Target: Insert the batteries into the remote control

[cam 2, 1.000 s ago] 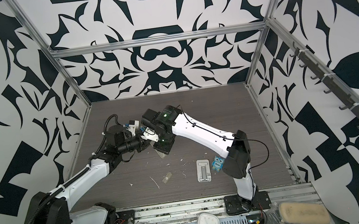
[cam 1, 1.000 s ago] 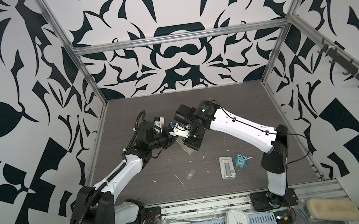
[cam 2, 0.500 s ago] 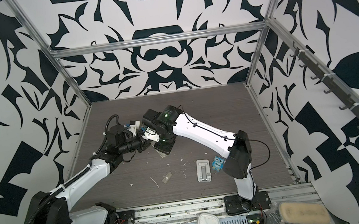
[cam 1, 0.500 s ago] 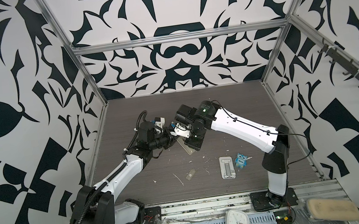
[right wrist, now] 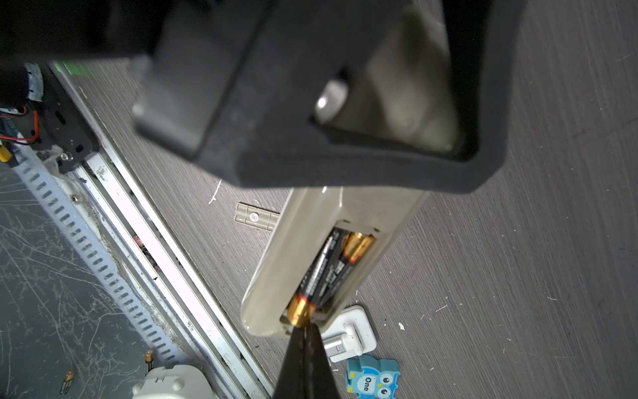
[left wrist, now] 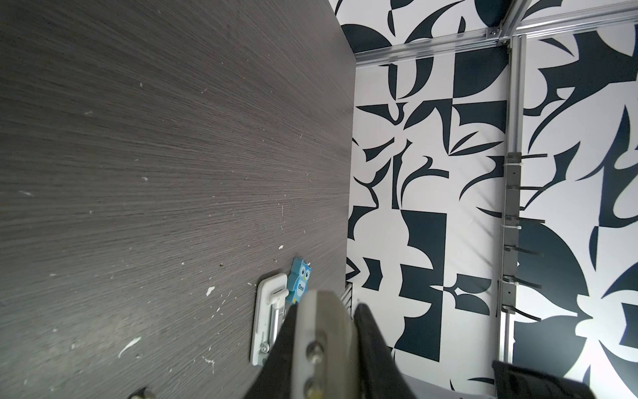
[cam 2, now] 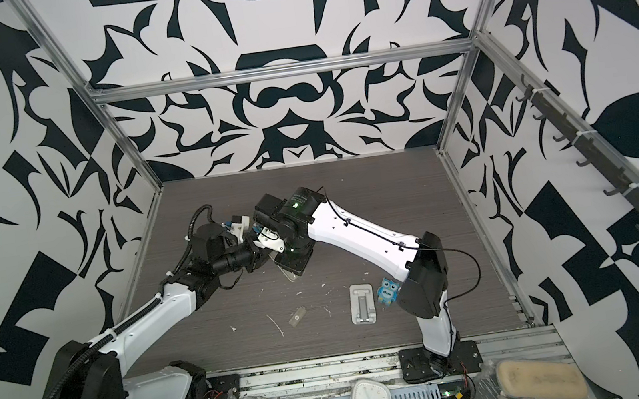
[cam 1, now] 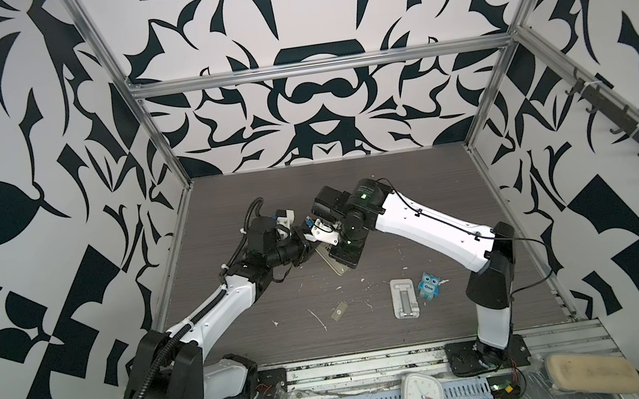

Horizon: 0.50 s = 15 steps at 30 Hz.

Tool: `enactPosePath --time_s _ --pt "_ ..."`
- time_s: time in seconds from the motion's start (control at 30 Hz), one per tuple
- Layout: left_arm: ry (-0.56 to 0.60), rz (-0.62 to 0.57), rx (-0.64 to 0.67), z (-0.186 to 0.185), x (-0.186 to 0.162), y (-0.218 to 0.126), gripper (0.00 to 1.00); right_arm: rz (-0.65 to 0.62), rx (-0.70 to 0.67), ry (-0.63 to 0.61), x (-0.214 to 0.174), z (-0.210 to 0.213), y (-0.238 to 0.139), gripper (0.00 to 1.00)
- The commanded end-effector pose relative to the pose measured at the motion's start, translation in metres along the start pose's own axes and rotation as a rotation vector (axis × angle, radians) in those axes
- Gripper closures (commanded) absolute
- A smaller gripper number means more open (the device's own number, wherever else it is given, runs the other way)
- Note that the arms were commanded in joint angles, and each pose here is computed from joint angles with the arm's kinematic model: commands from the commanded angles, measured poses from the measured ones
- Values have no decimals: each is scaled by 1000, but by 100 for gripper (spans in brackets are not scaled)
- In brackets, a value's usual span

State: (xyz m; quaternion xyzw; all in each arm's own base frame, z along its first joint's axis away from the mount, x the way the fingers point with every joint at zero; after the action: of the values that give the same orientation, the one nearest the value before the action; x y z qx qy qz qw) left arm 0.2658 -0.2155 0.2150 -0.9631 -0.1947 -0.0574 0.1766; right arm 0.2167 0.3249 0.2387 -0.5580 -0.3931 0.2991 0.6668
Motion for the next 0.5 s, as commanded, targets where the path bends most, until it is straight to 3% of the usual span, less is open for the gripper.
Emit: enactPosePath --time_s 0.0,0.3,0.47 --pt "303 92 -430 -127 -22 -25 100 109 20 -54 8 9 75 100" --pt "289 79 -451 -130 -22 -25 100 131 28 -57 3 12 81 100" --pt "289 75 -454 -131 -24 -27 100 67 54 -67 8 17 72 100"
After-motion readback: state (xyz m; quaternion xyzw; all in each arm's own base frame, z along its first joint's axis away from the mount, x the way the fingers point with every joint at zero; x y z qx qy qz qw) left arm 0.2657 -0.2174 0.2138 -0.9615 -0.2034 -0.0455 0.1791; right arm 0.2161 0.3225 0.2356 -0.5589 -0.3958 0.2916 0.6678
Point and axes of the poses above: each gripper's point midway between its finger pads, its own y axis out along the fingers, its own z axis along the line the jaws close on, x = y × z, the point moved 5 cm from there along -y, back along the fingers, and after that the axes turned 2 degrees about y, right-handed, at the moved point
